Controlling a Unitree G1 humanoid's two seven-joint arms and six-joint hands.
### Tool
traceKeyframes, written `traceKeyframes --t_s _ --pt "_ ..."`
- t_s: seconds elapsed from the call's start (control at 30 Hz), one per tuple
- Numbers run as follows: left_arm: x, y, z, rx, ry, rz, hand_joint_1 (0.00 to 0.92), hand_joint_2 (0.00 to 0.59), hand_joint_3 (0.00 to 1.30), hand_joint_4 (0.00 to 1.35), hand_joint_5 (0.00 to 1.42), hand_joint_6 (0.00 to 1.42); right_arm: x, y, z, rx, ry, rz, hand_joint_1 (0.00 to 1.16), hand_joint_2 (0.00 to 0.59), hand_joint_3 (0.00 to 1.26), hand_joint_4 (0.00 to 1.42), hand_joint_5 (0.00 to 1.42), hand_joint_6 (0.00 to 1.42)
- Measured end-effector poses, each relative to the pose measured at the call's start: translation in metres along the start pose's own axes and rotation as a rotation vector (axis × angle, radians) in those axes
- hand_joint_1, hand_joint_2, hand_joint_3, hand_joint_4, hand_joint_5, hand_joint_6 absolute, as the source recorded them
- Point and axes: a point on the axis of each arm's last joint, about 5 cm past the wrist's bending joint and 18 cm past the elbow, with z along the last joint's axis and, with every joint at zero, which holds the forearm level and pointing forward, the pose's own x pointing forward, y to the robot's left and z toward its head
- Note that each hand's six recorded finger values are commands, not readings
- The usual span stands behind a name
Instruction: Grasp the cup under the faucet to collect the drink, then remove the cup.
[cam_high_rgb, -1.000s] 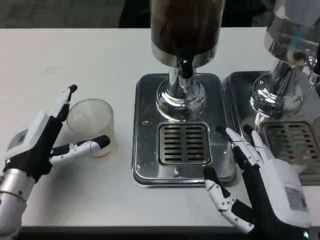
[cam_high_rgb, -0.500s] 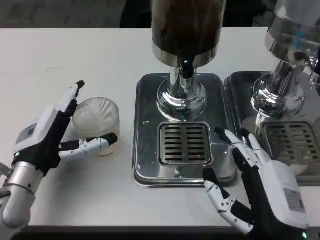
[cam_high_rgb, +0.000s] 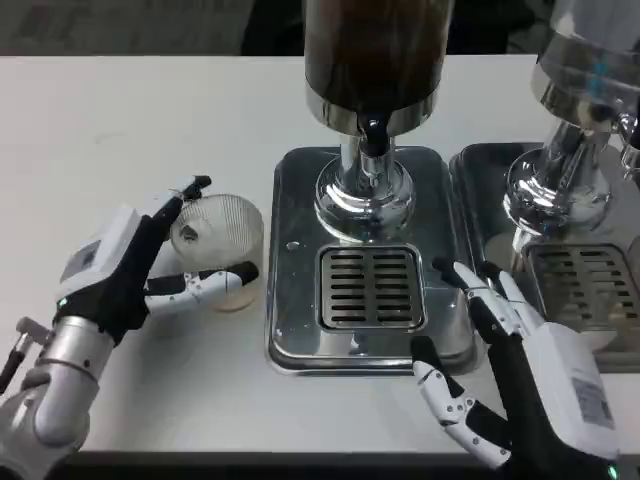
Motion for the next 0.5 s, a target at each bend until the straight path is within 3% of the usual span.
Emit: traceKeyframes --t_s 0.23,0.5 --pt "-0.0008 -0.0052 0.0023 -0.079 0.010 0.015 0.470 0.104 0.32 0.31 0.59 0.61 -0.0002 -0.0004 -0.0006 0.013 0.002 -0.002 0.36 0.445 0.17 0.20 0.06 0.11" --pt "-0.0044 -0.0089 0.0023 -0.118 0.007 0.028 0.506 0.113 0.45 0.46 0.76 0.90 -0.0002 -0.0005 -0.0005 0.016 -0.002 -0.002 0.37 0.440 0.17 0.20 0.06 0.11"
